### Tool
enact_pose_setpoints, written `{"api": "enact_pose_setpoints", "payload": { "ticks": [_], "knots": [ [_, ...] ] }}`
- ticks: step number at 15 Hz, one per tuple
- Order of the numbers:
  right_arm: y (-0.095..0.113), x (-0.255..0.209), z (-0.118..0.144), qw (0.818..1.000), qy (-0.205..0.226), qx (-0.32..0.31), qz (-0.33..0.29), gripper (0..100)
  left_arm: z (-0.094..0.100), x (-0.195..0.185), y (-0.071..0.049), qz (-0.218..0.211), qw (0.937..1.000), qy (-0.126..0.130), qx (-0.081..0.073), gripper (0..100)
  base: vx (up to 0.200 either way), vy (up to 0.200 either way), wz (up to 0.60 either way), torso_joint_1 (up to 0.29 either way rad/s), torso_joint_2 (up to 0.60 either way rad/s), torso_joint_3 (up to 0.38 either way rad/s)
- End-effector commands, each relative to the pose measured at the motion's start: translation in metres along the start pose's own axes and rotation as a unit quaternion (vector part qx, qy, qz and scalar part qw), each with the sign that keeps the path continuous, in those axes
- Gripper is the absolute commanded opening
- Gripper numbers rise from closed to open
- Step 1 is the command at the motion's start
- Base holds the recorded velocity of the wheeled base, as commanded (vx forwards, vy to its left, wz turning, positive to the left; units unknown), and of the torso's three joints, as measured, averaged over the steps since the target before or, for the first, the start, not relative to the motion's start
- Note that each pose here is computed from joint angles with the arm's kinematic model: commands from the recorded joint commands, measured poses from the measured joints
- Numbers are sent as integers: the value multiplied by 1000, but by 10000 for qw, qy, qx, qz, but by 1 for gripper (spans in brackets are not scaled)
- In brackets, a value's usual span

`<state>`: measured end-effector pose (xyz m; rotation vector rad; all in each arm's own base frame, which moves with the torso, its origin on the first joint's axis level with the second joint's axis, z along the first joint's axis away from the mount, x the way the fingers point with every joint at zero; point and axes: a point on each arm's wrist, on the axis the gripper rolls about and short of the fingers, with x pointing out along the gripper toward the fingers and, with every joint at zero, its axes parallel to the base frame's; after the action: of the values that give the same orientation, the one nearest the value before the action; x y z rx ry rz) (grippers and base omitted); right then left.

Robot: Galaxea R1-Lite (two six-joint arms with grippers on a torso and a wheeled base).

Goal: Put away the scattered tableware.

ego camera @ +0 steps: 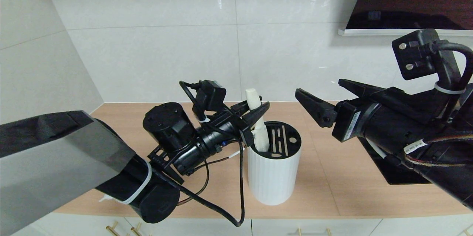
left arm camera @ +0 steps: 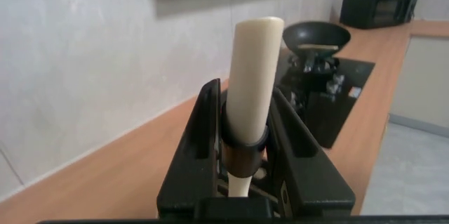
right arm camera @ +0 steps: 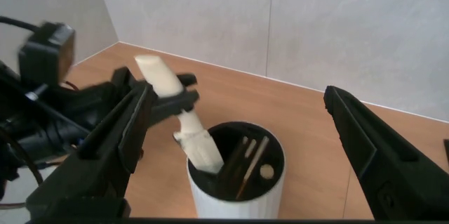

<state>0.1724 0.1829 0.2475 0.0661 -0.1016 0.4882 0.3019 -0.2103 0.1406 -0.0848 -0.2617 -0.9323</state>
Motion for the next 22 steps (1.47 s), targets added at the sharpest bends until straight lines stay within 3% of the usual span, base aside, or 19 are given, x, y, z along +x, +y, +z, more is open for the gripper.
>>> {"api": "enact_pose_setpoints", "payload": {
  "ticks": [1,10,11,13,18,20,22],
  "knots": [
    [0,1,-3,10000,50,-25,2,100,-10,1,0,-3,9999,112,-41,0,0,0,0,0,0,0],
    [1,2,-4,10000,71,-33,2,100,-16,2,-4,-57,9997,189,-132,0,0,0,0,0,0,0],
    [1,2,-4,10000,71,-33,2,100,-15,2,-5,-65,9997,182,-131,100,0,0,0,0,0,0],
    [1,2,-4,10000,71,-33,2,100,-11,2,-5,-66,9997,132,-205,100,0,0,0,0,0,0],
    [1,2,-5,10000,79,-36,2,100,-8,2,-5,-69,9997,88,-198,100,0,0,0,0,0,0],
    [1,1,-4,10000,71,-33,2,100,4,0,-6,-31,9999,-38,-155,100,0,0,0,0,0,0],
    [-4,1,-2,10000,25,-26,-82,100,45,-12,-11,316,9982,-499,-141,100,0,0,0,0,0,0]
  ]
}}
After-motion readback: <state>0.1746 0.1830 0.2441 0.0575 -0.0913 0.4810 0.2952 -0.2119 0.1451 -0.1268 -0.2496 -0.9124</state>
